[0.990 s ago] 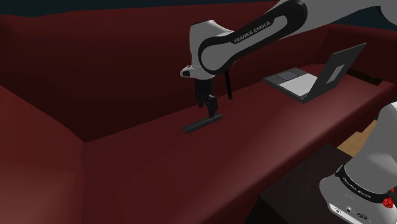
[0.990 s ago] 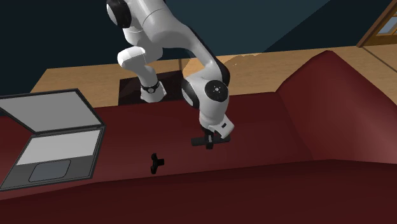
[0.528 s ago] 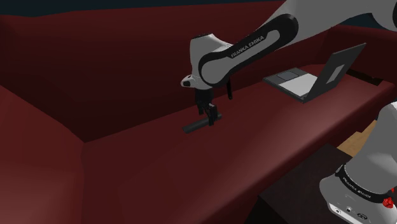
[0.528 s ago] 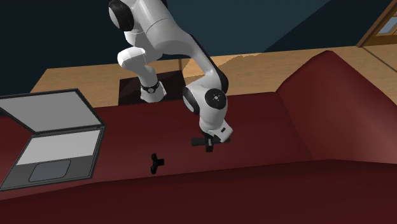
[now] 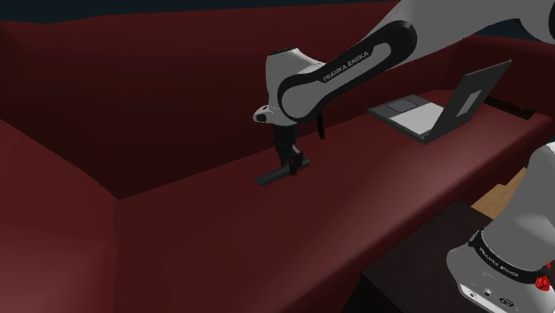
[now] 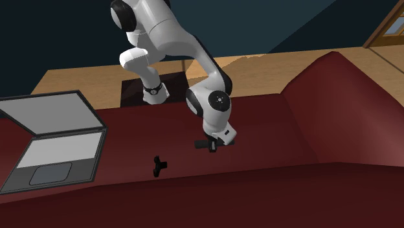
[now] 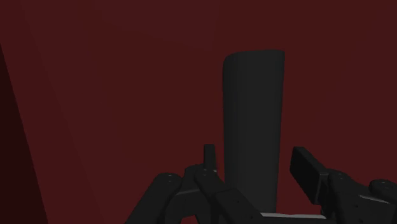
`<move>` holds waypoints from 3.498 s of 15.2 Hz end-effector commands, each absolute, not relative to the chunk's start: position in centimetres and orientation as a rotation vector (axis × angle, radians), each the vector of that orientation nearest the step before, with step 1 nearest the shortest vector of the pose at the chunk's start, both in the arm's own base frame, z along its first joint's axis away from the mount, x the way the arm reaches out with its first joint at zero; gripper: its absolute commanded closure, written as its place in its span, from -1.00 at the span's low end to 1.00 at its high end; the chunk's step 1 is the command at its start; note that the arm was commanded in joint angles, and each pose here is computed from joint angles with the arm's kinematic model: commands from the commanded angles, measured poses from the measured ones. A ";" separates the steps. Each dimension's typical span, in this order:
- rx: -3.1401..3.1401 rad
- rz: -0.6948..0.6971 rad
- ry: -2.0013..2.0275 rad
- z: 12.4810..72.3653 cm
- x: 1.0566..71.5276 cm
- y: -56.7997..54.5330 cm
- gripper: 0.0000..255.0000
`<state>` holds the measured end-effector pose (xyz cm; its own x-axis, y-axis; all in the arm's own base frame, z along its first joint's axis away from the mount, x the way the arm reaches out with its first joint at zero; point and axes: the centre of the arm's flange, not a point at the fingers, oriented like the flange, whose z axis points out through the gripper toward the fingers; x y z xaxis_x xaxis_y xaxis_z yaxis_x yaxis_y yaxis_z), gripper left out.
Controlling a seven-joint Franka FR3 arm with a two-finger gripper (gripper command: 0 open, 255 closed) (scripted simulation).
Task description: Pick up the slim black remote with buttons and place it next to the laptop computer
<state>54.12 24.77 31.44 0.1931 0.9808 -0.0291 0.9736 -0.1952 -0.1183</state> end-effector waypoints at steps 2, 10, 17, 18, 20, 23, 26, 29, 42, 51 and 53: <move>-2.369 0.150 -1.945 31.4 54.1 24.8 1.00; -2.369 0.150 -1.945 32.0 54.1 24.8 1.00; -2.369 0.150 -1.945 35.7 54.1 24.8 1.00; -2.369 0.150 -1.945 36.2 54.1 24.8 1.00; -2.369 0.150 -1.945 37.2 54.1 24.8 1.00; -2.369 0.150 -1.945 38.8 54.1 24.8 1.00; -2.369 0.150 -1.945 40.4 54.1 24.8 1.00; -2.369 0.150 -1.945 42.0 54.1 24.8 1.00; -2.369 0.150 -1.945 48.9 54.1 24.8 1.00; -2.369 0.150 -1.945 53.6 54.1 24.8 1.00; -2.369 0.150 -1.945 54.7 54.1 24.8 1.00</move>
<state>54.18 24.80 54.16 0.1930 0.9808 -0.0288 0.9737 -0.1951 -0.1180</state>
